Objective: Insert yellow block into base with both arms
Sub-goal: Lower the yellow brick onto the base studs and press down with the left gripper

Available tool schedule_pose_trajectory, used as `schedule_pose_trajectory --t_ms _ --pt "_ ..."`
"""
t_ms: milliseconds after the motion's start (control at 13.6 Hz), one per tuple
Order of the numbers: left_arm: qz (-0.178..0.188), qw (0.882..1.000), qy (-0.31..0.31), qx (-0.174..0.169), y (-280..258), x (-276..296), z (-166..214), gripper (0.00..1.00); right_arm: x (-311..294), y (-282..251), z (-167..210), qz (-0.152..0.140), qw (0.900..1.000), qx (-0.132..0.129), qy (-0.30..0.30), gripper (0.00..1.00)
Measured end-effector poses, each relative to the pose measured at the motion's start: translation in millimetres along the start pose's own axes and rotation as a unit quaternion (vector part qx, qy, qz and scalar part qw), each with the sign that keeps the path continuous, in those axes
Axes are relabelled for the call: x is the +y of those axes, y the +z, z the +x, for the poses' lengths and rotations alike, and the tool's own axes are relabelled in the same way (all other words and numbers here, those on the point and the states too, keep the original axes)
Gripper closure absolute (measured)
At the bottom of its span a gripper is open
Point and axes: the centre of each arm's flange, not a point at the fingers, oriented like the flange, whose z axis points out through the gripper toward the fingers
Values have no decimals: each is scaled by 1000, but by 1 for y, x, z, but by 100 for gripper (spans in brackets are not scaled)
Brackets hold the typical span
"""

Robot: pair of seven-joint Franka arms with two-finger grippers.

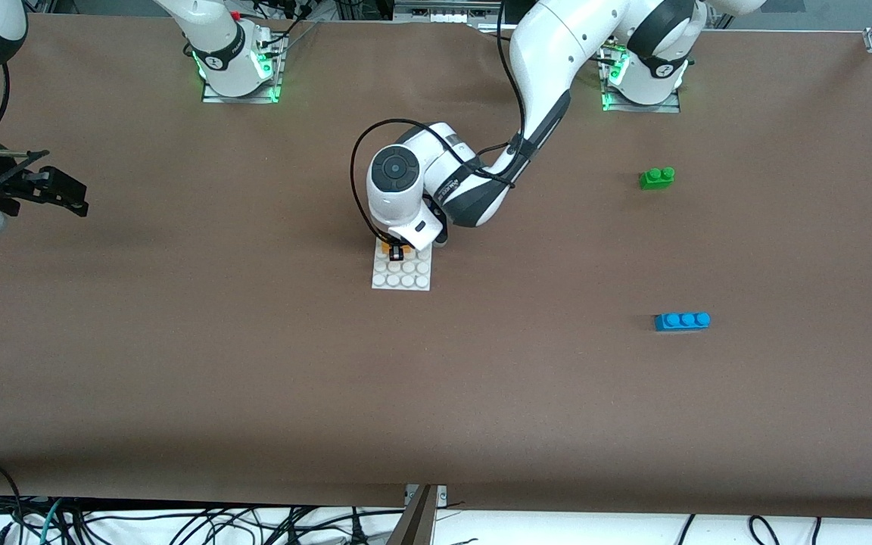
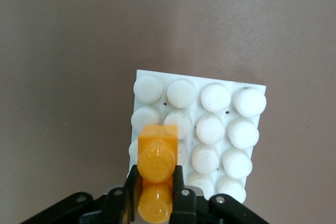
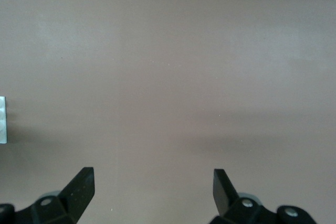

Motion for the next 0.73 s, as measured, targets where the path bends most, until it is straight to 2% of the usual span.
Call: schedule_pose_trajectory --t_ms 735 --pt "2 1000 5 -4 -2 13 9 73 0 -1 1 0 1000 1 0 0"
